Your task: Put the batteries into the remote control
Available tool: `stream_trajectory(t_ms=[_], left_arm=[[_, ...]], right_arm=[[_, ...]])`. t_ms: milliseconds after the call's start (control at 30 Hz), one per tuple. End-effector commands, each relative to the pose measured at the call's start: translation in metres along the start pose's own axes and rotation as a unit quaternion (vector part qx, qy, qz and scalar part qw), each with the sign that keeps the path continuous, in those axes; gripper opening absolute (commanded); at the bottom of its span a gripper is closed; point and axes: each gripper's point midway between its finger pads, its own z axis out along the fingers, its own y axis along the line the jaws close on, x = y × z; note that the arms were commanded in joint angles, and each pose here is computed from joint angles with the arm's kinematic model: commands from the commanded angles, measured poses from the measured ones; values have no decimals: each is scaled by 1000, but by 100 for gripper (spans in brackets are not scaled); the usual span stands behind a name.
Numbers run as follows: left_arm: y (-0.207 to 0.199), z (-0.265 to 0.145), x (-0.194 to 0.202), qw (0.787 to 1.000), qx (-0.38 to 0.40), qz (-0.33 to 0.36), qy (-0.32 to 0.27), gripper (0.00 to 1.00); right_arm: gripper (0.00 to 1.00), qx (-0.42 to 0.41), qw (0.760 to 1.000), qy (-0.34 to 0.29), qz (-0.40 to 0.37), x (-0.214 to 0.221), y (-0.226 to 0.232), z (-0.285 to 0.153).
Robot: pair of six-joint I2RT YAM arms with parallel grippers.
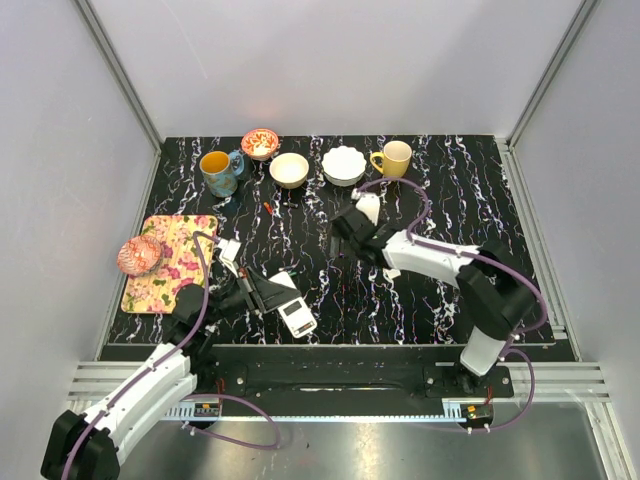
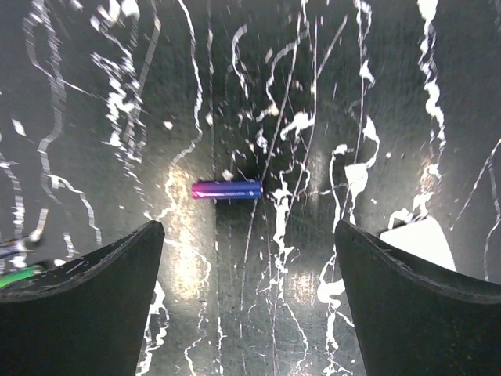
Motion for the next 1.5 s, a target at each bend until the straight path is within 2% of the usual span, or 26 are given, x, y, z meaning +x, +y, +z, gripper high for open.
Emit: stream_trajectory(t_ms=[0,167,900,1467], left_arm=[[-16,1,-12,999,30,25,-24,0],[-16,0,-10,999,29,25,-22,0],[-11,1,-9,999,24,24,-18,0],[-10,-1,-7,999,24,24,-20,0]], right_arm=[[94,30,999,-2,18,4,7,9],[89,45,999,16,13,18,9,24],[65,40,997,31,-63,24,18,48],[61,34,997,51,-56,35,15,55]])
